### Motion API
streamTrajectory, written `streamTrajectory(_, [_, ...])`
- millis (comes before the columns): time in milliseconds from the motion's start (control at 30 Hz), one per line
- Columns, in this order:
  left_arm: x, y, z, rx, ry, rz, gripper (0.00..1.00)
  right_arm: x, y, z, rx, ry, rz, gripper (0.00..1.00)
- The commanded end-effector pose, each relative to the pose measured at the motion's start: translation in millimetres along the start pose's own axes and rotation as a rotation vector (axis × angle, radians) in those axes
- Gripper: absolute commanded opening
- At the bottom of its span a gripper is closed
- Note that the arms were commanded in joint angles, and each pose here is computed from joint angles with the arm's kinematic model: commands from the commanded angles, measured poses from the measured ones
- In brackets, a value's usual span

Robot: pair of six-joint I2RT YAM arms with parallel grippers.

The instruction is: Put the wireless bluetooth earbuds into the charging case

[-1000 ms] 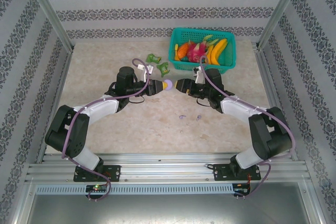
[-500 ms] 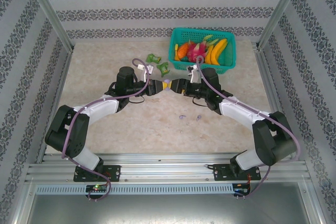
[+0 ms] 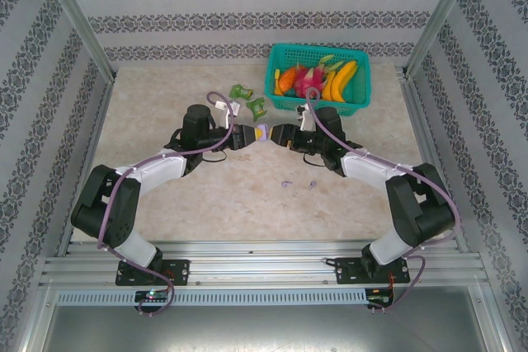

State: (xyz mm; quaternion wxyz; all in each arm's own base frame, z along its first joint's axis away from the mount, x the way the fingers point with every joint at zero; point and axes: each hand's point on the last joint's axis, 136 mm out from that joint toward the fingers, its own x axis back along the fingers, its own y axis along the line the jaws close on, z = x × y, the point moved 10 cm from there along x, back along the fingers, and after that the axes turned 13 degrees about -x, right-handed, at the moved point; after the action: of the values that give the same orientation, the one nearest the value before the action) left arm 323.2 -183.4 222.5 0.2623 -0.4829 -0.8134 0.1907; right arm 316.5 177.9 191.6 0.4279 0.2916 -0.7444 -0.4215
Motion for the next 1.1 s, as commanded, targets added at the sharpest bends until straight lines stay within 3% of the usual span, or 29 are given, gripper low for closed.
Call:
streamTrajectory(0, [3, -11, -18, -0.048, -0.051, 0.053, 0.01, -3, -1, -5, 0.011, -0.021, 0.0, 0.58])
streamTrajectory(500, [1, -9, -15, -0.041, -0.052, 0.066, 0.01, 27, 16, -1, 0.033, -0.011, -0.085, 0.58])
streamTrajectory(1067, [-2, -10, -19, -0.024, -0.077, 0.099, 0.01, 10, 17, -5, 0.031, 0.029, -0.122, 0.5])
